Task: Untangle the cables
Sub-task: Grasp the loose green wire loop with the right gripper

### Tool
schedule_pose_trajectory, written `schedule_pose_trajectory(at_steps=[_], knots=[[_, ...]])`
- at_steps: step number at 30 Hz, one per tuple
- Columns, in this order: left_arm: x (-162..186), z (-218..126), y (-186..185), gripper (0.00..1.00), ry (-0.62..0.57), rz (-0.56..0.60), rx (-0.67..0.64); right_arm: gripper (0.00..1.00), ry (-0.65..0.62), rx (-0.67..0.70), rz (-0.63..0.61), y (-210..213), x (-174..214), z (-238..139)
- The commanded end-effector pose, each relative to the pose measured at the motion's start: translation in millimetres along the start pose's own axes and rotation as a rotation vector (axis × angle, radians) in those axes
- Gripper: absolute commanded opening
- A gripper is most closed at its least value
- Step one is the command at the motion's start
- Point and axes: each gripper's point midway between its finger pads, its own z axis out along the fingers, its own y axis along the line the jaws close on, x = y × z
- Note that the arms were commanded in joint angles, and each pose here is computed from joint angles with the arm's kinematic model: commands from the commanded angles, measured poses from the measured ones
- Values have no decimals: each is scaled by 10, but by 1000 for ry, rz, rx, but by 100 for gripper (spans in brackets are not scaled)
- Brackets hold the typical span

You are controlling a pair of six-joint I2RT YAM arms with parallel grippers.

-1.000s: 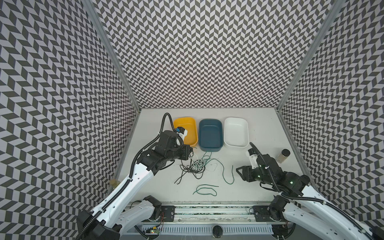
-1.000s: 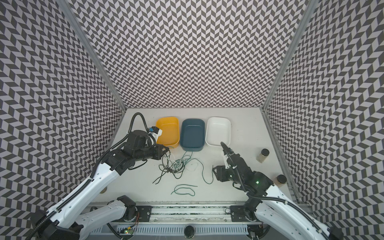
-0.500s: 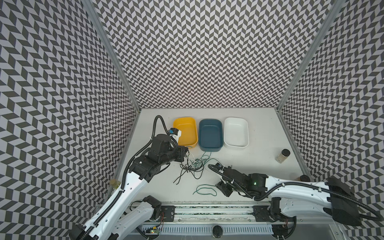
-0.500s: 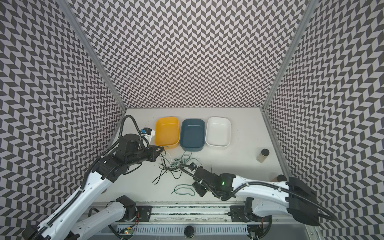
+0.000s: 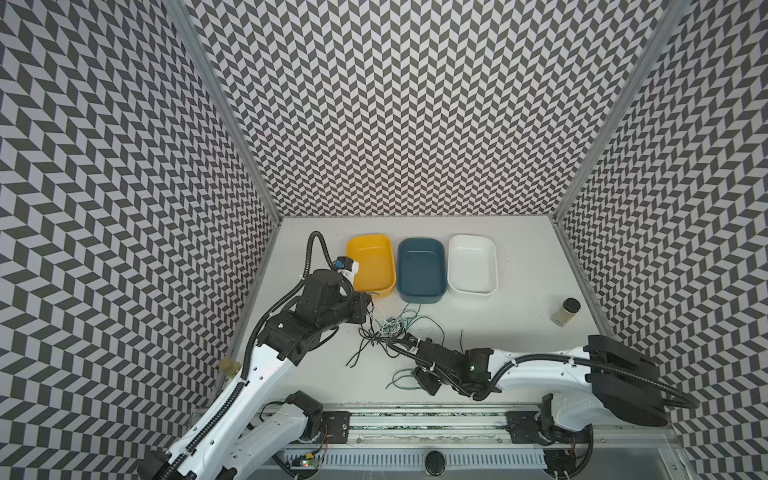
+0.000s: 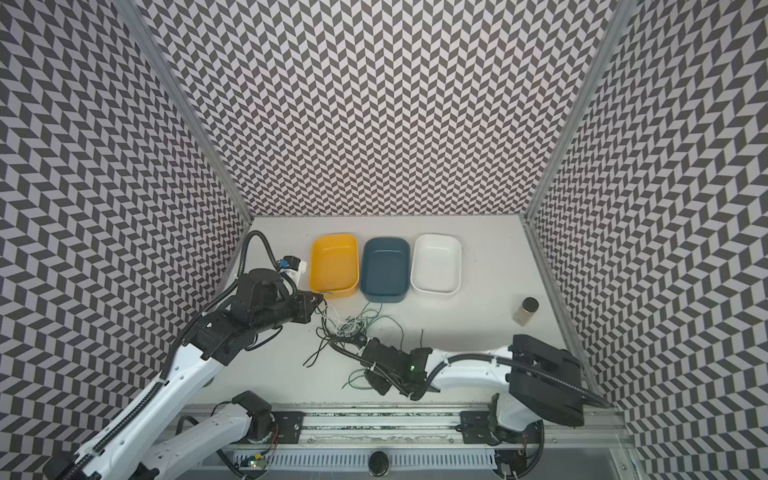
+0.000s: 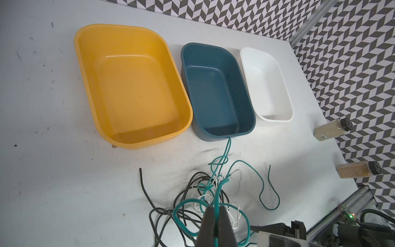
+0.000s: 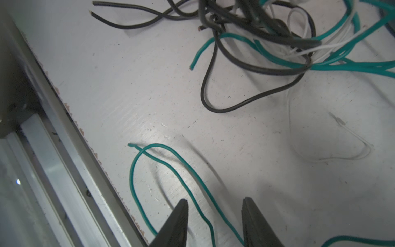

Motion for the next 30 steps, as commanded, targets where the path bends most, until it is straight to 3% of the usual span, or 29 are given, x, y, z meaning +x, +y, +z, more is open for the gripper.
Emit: schedule_pose_trajectory(at_steps=[1, 12, 19, 23, 30], knots=[[-8, -53, 33, 0, -14, -7, -18, 41, -48, -11, -14, 78, -164, 62], [-12, -70, 21, 0, -19, -7, -12, 24, -17, 33, -16, 22, -67, 272], [-4, -76, 19, 0, -15, 0, -13, 24, -17, 74, -15, -66, -46, 233], [-9, -76, 14, 0, -16, 3, -11, 10, -28, 102, -4, -129, -37, 207], [63, 8, -17, 0, 16, -4, 0, 0, -75, 159, 21, -275, -111, -3]])
